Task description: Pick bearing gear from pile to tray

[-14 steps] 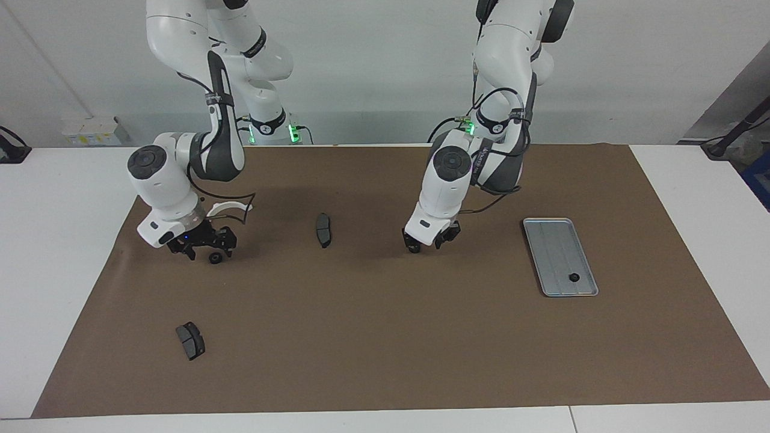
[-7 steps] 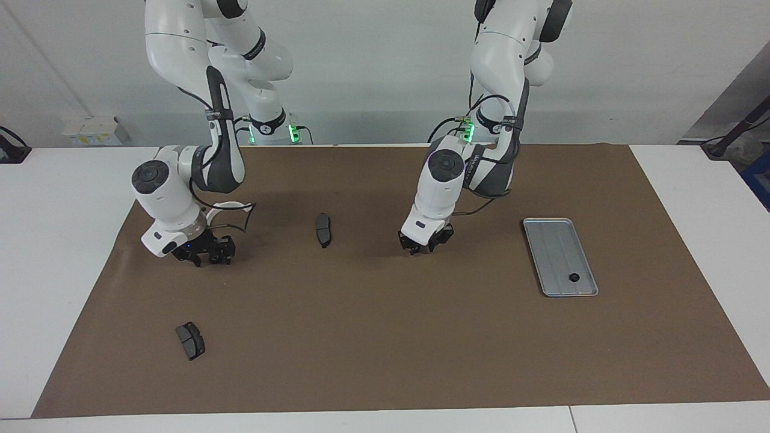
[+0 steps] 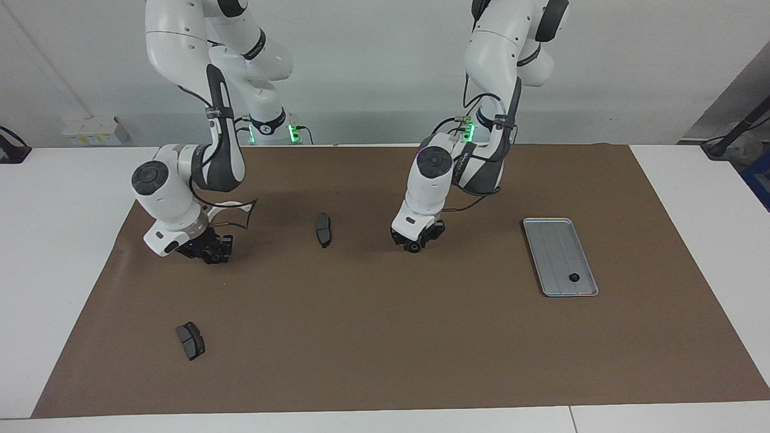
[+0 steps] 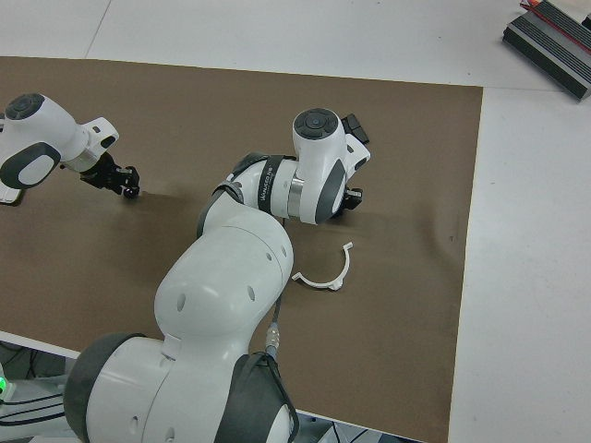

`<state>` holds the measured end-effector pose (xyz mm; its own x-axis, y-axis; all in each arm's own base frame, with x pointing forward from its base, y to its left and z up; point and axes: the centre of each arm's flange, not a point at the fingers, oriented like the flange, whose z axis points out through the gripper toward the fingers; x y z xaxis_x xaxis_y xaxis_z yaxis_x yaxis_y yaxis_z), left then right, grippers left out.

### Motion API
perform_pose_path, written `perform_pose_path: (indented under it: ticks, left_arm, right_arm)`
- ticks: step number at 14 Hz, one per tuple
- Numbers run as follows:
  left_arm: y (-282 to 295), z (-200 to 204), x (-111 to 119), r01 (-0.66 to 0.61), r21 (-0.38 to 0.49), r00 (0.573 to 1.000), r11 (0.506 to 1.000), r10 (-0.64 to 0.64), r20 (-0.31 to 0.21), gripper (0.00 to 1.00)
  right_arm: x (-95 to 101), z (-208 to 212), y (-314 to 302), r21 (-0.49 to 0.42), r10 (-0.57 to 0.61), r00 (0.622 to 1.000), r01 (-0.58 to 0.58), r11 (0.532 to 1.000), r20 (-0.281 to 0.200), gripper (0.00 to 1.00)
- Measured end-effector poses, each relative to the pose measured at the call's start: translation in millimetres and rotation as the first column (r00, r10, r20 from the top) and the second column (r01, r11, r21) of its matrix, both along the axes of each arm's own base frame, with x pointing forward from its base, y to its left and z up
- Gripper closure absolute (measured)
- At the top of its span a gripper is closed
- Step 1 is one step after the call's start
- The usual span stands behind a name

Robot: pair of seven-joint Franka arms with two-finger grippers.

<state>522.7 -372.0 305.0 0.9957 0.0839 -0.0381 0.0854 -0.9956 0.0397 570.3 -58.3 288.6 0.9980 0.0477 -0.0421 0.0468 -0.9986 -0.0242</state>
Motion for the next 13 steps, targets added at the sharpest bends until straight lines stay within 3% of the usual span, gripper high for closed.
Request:
perform_pose_path:
  ticks: [6, 10, 13]
  left_arm:
    - [4, -10, -5, -0.003, -0.008, 1.000, 1.000, 0.003, 0.015, 0.51]
    - [4, -9, -6, -0.001, -0.007, 1.000, 1.000, 0.001, 0.017, 0.64]
    - [4, -9, -7, 0.000, -0.008, 1.000, 1.000, 0.000, 0.018, 0.64]
  right_arm:
    - [9.9, 23, 32, 0.014, 0.040, 0.999, -0.040, 0.999, 0.031, 0.65]
    - [20.5, 48, 85, 0.020, -0.009, 0.999, 0.008, 1.000, 0.046, 0.65]
    - [22.7, 57, 130, 0.024, -0.055, 0.997, 0.054, 0.998, 0.062, 0.65]
